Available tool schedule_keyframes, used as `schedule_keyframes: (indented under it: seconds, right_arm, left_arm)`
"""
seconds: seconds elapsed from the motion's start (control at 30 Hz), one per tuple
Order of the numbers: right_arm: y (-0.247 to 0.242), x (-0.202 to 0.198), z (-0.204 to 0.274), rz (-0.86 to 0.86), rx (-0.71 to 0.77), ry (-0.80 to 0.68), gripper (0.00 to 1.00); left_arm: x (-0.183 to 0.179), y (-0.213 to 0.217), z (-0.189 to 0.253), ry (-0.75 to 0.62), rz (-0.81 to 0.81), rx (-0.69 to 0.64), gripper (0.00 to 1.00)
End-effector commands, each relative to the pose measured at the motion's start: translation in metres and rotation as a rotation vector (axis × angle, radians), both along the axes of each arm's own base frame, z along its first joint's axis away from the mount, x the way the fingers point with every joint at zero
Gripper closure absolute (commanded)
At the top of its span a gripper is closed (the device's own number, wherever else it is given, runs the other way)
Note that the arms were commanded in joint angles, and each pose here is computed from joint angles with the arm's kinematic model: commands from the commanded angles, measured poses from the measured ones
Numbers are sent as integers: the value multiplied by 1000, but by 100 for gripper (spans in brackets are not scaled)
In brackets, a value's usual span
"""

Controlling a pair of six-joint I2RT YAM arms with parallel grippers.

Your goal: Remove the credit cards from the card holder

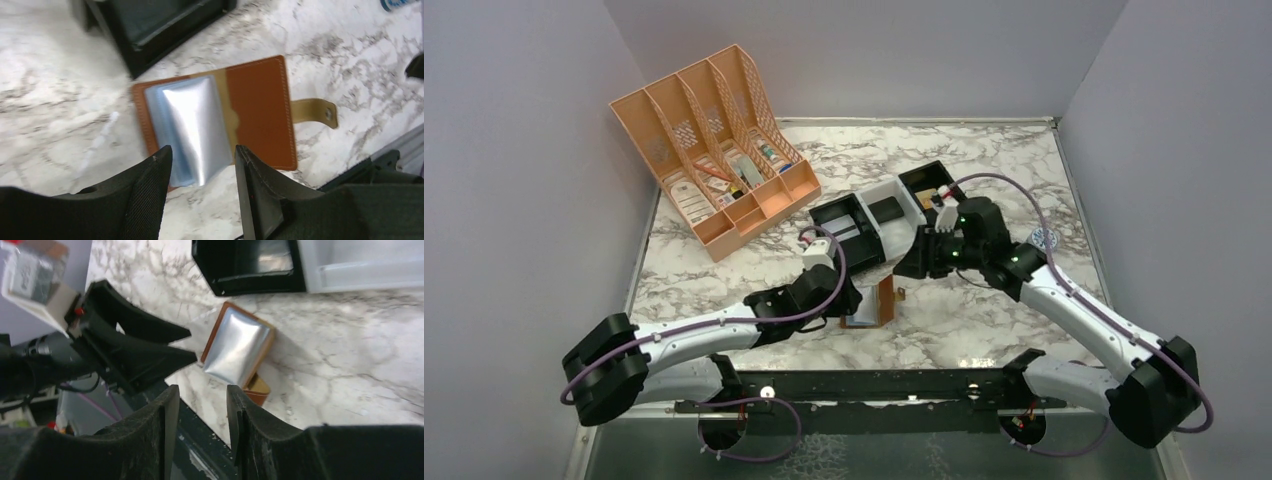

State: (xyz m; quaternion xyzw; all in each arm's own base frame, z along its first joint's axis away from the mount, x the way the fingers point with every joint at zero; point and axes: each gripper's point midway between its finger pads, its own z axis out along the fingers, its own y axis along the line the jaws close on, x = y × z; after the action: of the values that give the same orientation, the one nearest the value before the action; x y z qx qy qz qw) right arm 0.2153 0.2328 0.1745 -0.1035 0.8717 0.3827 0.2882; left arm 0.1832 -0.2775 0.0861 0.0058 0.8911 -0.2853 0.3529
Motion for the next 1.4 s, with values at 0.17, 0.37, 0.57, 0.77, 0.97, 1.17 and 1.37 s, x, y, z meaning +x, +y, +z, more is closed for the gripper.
schedule_keyframes:
  seconds: [0.17,0.37,0.57,0.77,0.97,1.17,1.37]
  right_arm:
    - [71,-22,-34,147,-179,34,59]
    - [88,-22,-91,155,-400,78,48]
    - [83,-23,-134,133,-520,124,41]
    - [73,-26,-151,109,-572,147,36]
    - [71,-26,-171,69,-636,183,17]
    - [65,-34,-189,42,-665,180,28]
    - [88,-54,-175,167,-470,188,34]
  left_arm:
    - [9,77,-27,83,200,33,45]
    - [8,115,-25,69,335,-30,39]
    - [0,119,-15,43,331,-105,38]
    - [-5,109,-13,45,279,-166,38]
    - [-6,97,-15,60,209,-152,37]
    - [-6,95,-23,73,177,-94,37]
    - [-9,83,-15,53,114,-147,36]
